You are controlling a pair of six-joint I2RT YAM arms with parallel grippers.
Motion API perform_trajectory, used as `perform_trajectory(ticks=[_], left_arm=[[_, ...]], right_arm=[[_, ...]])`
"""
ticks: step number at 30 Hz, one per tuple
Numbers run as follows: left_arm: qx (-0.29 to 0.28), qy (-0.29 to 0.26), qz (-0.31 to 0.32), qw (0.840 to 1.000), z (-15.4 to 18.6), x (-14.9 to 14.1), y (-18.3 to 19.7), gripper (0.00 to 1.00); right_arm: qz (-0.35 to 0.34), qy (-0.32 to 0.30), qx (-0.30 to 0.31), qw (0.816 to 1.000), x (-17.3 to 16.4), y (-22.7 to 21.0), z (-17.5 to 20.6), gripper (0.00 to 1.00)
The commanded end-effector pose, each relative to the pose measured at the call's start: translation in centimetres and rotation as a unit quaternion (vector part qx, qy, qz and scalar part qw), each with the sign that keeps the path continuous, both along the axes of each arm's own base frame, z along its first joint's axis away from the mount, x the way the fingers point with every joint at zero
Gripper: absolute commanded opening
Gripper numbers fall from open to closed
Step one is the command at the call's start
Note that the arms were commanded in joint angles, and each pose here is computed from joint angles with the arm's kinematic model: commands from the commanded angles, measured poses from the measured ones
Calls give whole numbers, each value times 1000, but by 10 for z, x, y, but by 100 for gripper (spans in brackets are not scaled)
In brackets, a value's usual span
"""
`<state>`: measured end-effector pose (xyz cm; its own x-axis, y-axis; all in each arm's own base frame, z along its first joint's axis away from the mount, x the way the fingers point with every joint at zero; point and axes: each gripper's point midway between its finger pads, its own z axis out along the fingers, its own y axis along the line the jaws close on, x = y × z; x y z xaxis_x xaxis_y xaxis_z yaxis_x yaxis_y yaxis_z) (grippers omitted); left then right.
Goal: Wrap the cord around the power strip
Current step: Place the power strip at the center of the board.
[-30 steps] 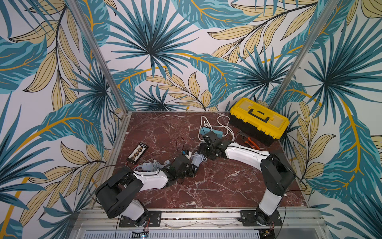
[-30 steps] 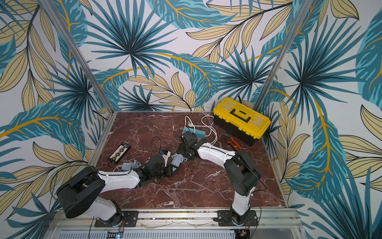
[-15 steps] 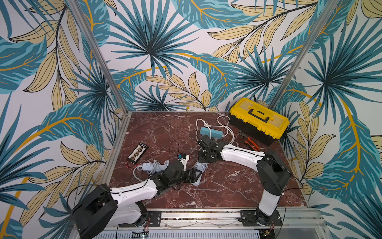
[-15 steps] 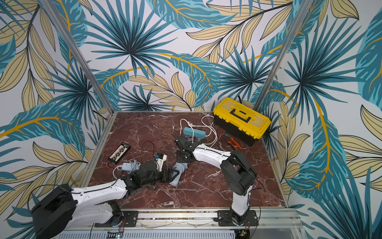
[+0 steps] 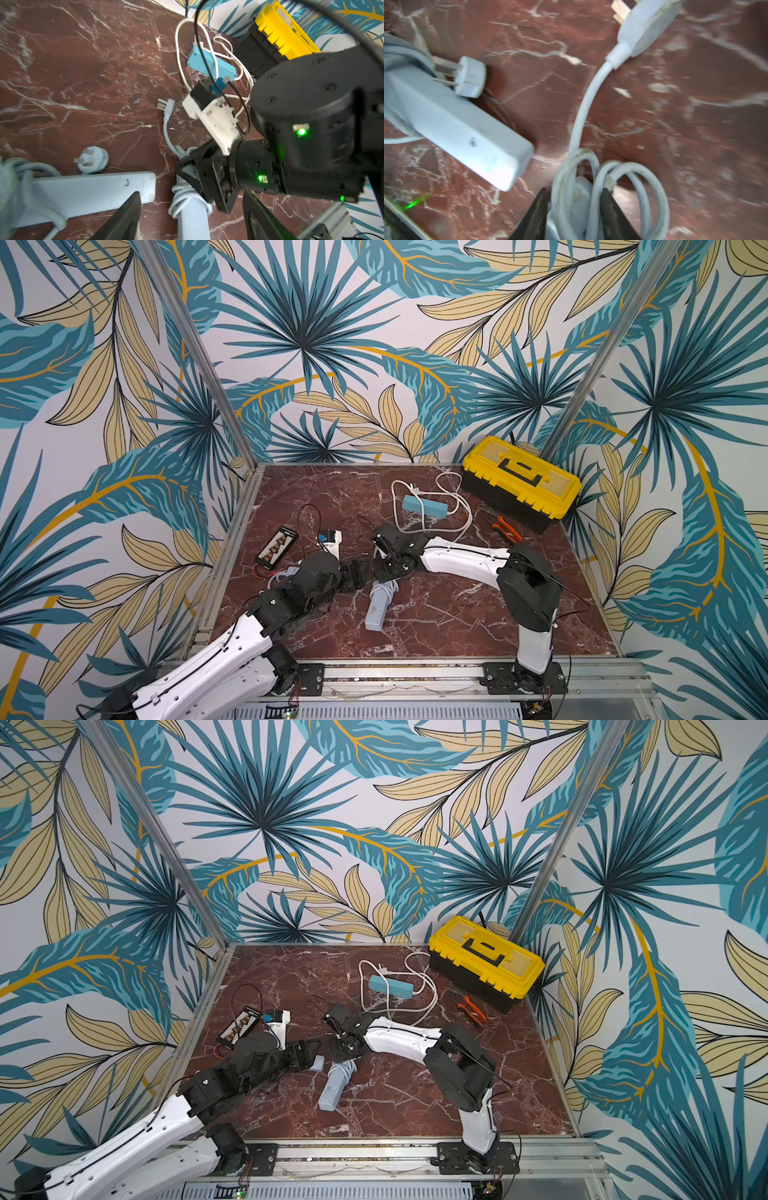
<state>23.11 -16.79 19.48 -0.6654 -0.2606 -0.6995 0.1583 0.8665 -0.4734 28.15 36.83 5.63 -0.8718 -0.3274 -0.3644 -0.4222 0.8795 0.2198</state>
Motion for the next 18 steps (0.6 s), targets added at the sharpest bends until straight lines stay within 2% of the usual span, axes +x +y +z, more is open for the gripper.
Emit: perform_trajectory(ticks=[1, 11, 18], left_arm=[[53, 4, 8, 999, -3, -3, 17, 76], [65, -2, -5, 998, 2, 0, 13, 76], [70, -13, -11, 997, 10, 2, 11, 77]], right_arm=[[18, 2, -64, 998, -7, -11, -15, 51], [12, -29, -20, 999, -3, -3, 21, 75], [10, -41, 3, 999, -2, 0, 43, 84]])
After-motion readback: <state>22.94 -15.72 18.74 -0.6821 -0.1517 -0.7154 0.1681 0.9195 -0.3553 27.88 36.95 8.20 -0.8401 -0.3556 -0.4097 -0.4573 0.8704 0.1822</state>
